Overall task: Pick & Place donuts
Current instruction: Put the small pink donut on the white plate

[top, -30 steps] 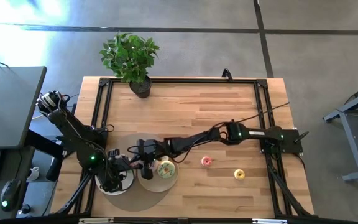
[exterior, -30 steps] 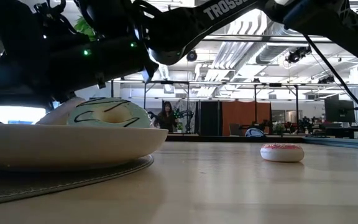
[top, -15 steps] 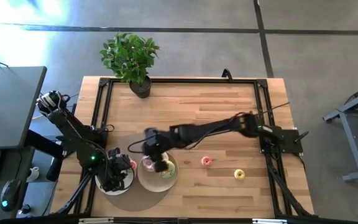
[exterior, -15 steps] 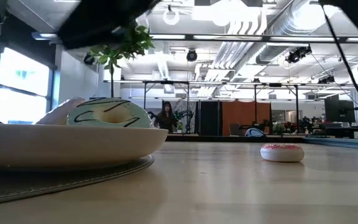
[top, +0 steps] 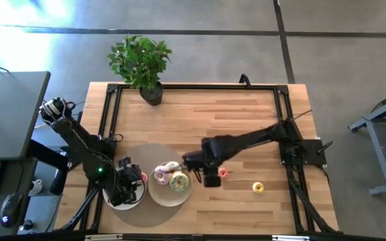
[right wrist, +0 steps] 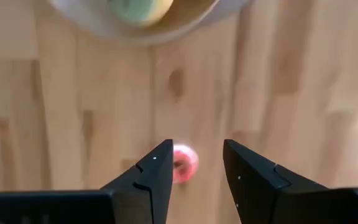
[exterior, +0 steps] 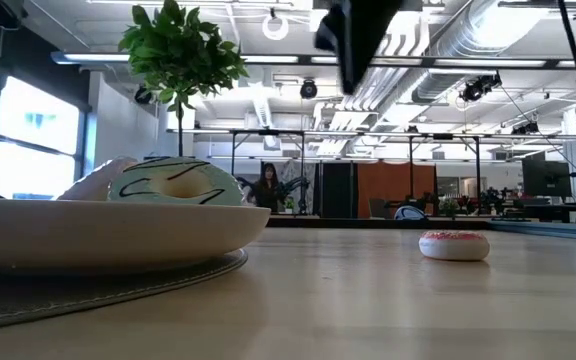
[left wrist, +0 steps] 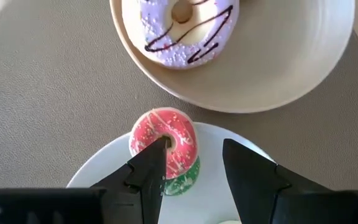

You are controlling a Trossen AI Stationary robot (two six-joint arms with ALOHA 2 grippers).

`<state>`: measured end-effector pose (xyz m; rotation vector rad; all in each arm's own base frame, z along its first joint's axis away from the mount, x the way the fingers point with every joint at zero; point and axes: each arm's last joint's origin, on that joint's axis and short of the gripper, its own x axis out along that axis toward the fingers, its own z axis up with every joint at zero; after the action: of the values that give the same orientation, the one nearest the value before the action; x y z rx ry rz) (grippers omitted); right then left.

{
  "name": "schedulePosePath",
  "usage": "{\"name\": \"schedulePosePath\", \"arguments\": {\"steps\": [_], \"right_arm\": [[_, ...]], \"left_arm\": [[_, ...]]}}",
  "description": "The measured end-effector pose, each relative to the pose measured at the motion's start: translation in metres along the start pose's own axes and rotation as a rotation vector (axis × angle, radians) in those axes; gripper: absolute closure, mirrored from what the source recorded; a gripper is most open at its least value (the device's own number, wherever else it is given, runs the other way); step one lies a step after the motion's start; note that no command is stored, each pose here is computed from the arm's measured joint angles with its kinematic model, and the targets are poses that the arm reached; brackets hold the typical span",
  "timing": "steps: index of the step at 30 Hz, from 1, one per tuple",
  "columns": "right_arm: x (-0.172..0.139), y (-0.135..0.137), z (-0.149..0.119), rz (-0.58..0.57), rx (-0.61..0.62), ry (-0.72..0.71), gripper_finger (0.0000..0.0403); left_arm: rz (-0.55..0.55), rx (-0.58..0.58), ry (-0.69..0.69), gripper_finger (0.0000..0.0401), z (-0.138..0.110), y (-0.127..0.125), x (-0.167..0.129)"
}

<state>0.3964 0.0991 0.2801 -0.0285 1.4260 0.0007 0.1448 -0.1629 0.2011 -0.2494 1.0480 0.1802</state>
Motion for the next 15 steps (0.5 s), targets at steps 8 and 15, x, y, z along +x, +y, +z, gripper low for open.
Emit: {"name": "schedulePosePath", "arguments": {"steps": [8,15], "right_arm": [[0.059,0.023,-0.04,-0.075,0.089,0.161,0.0265],[0.089,0.027,-0.064,-0.065,0.182,0.14,0.0265]], "left_arm": [[0.006,0.004,0.002,0.0245,0.0,0.001,0.0],[0.005,0.005,0.002,0.0245,0.0,0.0,0.0]]}}
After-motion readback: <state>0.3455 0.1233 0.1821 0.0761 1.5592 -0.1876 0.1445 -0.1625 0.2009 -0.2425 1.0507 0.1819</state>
